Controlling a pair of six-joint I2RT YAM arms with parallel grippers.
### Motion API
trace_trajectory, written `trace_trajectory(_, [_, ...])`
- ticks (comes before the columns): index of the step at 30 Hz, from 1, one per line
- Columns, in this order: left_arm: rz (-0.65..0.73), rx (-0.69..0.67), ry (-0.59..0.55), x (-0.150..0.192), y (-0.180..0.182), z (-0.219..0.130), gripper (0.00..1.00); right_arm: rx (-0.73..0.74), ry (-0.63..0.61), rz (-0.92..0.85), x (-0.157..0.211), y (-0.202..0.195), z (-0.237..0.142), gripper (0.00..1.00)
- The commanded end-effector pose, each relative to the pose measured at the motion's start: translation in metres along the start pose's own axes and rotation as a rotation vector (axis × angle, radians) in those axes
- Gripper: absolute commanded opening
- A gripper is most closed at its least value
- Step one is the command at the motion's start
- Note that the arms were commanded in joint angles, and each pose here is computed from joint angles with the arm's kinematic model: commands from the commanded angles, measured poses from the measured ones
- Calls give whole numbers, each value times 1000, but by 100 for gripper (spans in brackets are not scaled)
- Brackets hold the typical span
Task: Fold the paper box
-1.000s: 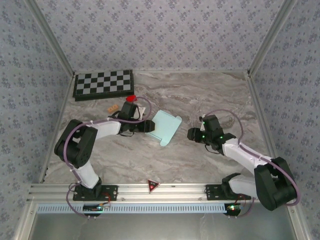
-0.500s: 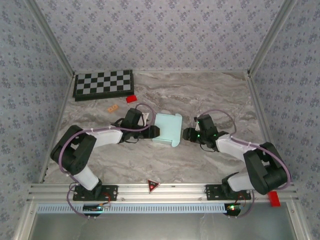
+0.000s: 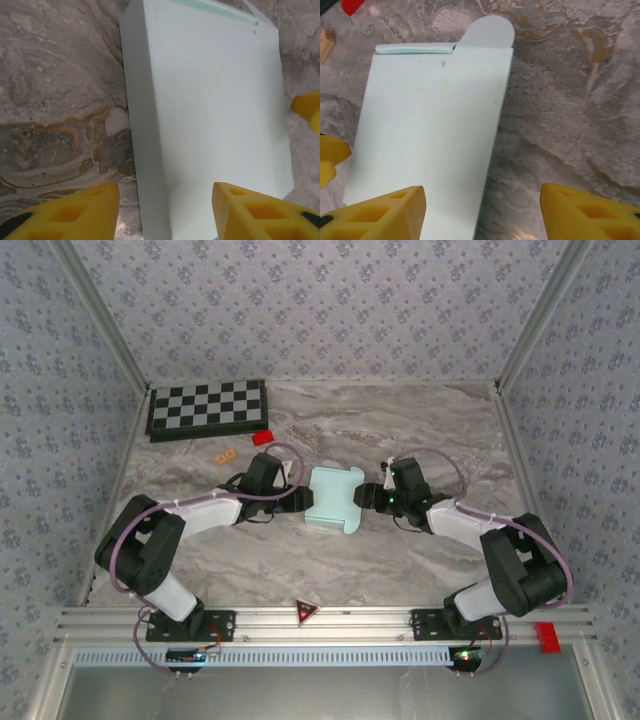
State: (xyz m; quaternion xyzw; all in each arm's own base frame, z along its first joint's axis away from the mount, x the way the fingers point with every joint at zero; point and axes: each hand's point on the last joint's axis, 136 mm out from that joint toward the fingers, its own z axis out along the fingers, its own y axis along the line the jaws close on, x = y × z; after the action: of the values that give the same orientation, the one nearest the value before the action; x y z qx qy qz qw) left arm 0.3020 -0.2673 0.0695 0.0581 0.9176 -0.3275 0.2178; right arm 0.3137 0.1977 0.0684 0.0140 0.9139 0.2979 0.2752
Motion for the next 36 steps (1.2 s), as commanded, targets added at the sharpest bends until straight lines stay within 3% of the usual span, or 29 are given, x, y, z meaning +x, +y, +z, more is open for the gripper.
trace_trajectory(1, [21,19,-3,-15,-6,2,48,-102,-36,11,-13,20,4,66])
trace_trajectory(13, [1,44,28,-22,-7,20,43,-122,9,93,-10,20,26,63])
trace_trajectory(16, [-3,53,35,-22,-7,23,38,-157,21,100,-9,24,30,60])
trace_trajectory(29, [-41,49,32,-20,2,25,32,-294,54,111,-2,40,40,54])
trace_trajectory(36, [-56,59,38,-16,5,27,33,-342,47,78,0,51,37,53])
